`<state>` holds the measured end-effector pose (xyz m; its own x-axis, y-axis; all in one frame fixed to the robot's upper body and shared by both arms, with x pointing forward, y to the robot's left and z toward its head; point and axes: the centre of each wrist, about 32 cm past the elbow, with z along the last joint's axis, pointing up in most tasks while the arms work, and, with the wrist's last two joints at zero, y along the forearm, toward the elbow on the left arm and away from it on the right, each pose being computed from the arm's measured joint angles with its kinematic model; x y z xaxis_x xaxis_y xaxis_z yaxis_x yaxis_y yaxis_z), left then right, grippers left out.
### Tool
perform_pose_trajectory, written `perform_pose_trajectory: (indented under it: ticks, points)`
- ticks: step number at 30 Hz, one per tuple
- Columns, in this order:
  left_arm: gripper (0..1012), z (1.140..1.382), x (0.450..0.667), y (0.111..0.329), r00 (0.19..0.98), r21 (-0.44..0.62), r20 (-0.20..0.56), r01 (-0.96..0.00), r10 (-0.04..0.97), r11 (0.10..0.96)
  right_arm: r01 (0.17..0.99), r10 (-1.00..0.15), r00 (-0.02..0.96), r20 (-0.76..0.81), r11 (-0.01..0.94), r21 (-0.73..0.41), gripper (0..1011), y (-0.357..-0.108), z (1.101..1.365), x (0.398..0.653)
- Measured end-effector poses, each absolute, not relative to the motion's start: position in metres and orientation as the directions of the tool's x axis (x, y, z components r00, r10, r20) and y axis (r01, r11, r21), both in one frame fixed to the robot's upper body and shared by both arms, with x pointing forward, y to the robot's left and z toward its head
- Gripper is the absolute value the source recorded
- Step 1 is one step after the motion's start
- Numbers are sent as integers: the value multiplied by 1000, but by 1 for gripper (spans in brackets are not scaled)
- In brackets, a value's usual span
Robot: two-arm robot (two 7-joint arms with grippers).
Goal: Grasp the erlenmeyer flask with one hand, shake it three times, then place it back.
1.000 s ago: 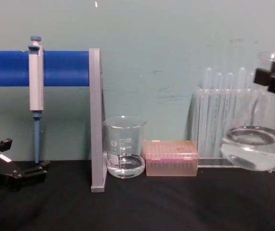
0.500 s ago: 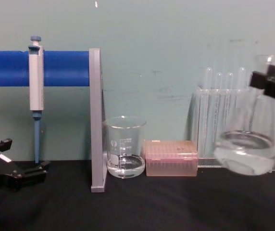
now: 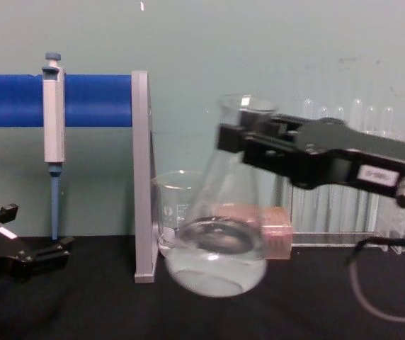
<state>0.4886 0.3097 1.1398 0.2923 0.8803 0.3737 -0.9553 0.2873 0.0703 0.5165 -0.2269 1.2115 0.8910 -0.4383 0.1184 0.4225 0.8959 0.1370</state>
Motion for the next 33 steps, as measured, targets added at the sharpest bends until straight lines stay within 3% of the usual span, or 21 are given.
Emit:
perform_pose_trajectory:
  ticks: [6, 16, 23, 33]
  points:
    - [1001, 1140, 489, 310, 292, 70, 374, -955, 880, 287, 316, -331, 936, 117, 940, 132, 449, -205, 1213, 522]
    - [1001, 1140, 489, 310, 292, 70, 374, -955, 880, 287, 268, -284, 952, 113, 954, 132, 449, -194, 1212, 524]
    - [1001, 1140, 489, 310, 292, 70, 374, -955, 880, 287, 322, -339, 933, 122, 936, 143, 449, -205, 1214, 523]
    - [1001, 1140, 489, 310, 292, 70, 374, -955, 880, 287, 523, -547, 825, 142, 834, 176, 449, -253, 1220, 514]
